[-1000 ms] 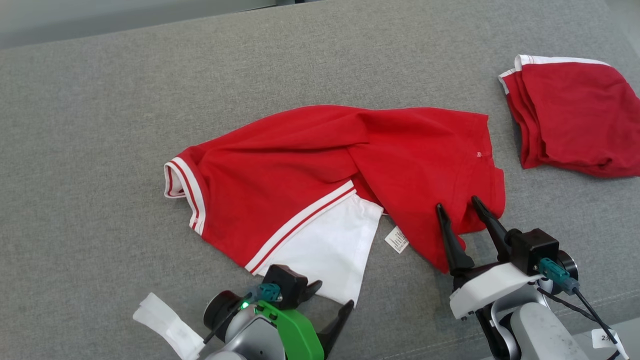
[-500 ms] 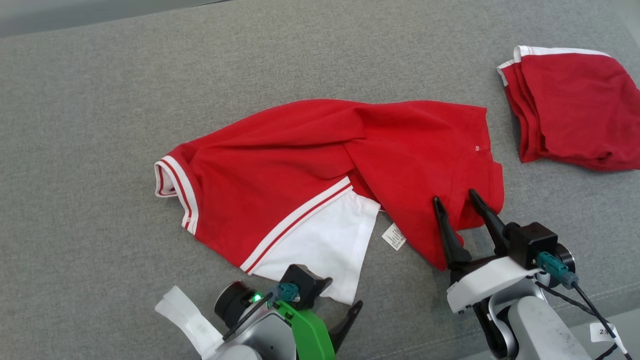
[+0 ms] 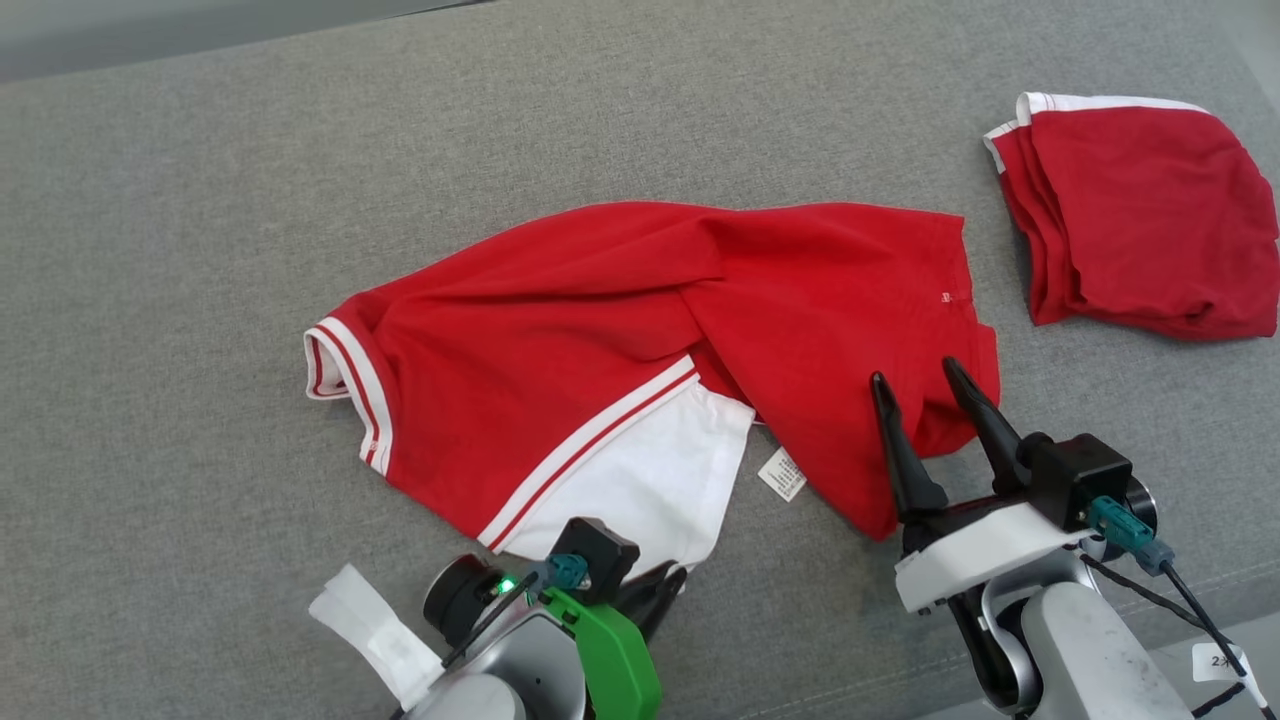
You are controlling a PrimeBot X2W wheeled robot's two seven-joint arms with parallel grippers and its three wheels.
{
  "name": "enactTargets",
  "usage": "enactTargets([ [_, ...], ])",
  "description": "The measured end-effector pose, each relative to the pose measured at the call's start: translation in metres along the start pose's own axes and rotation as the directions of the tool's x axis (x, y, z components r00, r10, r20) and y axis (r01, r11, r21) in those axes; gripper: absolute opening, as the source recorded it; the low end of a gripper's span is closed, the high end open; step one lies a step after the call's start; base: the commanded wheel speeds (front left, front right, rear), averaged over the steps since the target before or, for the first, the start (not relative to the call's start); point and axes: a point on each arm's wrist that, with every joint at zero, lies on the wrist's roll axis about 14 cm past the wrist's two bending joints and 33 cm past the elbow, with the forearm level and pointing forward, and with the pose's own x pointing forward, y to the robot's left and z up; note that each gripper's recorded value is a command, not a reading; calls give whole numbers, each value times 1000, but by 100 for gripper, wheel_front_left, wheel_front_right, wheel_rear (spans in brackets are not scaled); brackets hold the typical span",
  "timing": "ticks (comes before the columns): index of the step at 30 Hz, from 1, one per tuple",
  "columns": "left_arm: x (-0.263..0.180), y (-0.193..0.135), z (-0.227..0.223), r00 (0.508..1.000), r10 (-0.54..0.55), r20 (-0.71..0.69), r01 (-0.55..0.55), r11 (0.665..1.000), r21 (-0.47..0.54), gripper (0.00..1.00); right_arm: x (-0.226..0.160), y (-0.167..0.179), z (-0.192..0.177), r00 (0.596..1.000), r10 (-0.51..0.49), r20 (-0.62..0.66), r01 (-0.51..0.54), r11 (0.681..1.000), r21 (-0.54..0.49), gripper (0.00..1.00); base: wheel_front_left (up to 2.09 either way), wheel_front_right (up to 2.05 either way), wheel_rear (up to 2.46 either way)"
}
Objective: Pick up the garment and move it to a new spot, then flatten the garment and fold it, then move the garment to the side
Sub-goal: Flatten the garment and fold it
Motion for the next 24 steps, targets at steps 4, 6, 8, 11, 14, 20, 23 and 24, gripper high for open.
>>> enactTargets([
  [4,-4,11,15,997,41,69,-38,998,-52,0,-2,19,14,996,72,47,-72,997,14,100,0,0,0],
  [6,-9,24,34,986,85,142,-73,993,-90,0,-10,26,11,995,95,36,-95,995,23,100,0,0,0],
  [8,-13,29,44,978,104,181,-85,990,-110,0,-16,28,5,995,101,20,-101,994,28,100,0,0,0],
  [11,-25,38,78,943,134,305,-96,986,-138,0,-37,29,-15,993,109,-48,-107,994,33,100,0,0,0],
  [14,-40,44,112,896,154,415,-100,984,-150,0,-52,25,-30,990,100,-102,-98,995,29,100,0,0,0],
  [20,-71,62,166,810,175,560,-139,985,-106,0,-59,22,-34,989,92,-119,-90,996,18,100,0,0,0],
  [23,-88,70,192,772,174,611,-177,983,-56,0,-59,22,-33,989,93,-115,-91,996,18,100,0,0,0],
  [24,-95,74,203,756,174,631,-194,980,-38,0,-59,23,-33,988,97,-116,-96,995,19,100,0,0,0],
])
